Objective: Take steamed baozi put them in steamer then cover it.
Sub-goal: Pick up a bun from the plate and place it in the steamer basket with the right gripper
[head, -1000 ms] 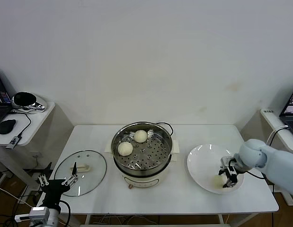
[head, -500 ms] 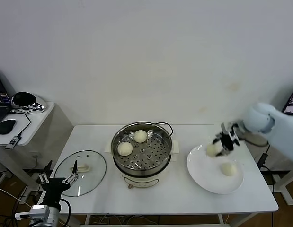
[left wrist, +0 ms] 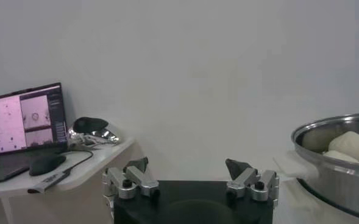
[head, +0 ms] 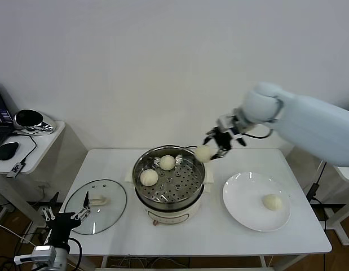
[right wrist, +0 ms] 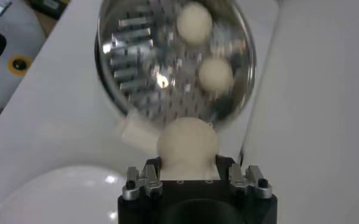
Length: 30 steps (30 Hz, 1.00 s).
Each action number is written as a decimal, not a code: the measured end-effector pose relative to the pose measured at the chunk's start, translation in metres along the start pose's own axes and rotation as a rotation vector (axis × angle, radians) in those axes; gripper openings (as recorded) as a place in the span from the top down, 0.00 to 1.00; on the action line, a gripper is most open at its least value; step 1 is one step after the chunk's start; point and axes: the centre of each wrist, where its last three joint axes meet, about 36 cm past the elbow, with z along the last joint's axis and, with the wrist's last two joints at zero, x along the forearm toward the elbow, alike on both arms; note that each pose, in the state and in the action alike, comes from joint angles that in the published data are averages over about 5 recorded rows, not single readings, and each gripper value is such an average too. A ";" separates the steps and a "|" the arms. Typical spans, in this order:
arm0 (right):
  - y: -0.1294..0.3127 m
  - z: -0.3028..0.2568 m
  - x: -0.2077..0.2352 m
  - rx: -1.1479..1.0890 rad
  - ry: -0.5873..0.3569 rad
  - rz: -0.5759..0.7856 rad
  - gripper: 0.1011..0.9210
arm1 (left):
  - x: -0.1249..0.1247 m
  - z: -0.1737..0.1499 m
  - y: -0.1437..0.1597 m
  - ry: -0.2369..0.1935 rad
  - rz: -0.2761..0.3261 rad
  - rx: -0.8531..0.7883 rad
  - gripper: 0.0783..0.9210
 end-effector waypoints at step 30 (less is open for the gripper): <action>-0.011 -0.088 -0.124 0.623 -0.060 -0.213 0.41 | 0.002 -0.001 0.002 -0.002 -0.017 0.006 0.12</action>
